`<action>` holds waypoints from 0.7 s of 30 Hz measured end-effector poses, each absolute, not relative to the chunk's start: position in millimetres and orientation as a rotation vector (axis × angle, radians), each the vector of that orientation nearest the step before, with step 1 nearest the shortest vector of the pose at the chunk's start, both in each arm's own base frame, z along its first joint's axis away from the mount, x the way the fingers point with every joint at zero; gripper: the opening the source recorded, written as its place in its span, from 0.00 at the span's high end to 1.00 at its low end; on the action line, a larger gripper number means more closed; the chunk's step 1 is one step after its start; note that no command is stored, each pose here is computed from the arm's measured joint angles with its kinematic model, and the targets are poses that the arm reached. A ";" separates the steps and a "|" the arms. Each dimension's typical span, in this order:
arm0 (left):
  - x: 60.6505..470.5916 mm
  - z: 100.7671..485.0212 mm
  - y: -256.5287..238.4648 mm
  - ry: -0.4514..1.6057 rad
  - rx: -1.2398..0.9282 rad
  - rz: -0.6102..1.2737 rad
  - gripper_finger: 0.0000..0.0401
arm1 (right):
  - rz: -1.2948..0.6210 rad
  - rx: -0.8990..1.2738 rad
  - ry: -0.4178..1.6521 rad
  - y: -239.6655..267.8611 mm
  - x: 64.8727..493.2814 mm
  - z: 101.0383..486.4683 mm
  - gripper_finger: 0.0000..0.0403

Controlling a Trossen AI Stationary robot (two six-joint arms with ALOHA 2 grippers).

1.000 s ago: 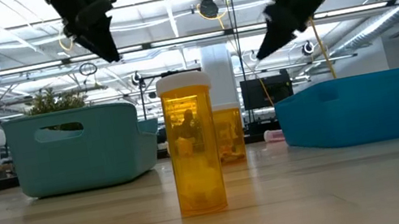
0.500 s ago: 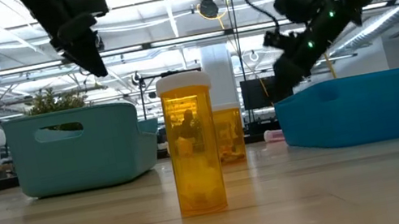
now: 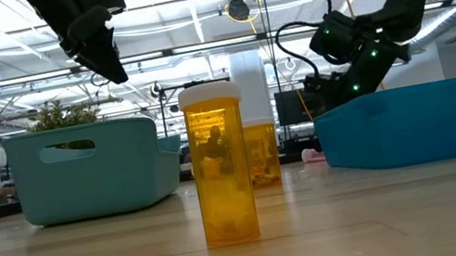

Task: Pick and place medicine bottles into bin by pill shape (circle, oval)
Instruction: Put the top right small pink pill bottle into the green bin

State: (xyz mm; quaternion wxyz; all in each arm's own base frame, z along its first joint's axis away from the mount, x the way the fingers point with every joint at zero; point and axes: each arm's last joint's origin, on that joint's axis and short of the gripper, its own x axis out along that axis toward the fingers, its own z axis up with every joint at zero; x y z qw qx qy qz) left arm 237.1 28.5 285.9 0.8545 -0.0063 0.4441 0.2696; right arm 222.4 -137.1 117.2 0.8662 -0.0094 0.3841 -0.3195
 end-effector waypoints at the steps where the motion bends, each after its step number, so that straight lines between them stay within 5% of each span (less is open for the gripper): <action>1: 237.1 285.9 28.5 0.935 -0.011 0.566 0.45 | -0.673 -0.018 0.802 -137.9 222.2 117.4 0.45; 21: 240.6 288.2 28.2 0.902 0.003 0.538 0.45 | -0.675 0.074 0.839 -141.0 224.7 94.6 0.59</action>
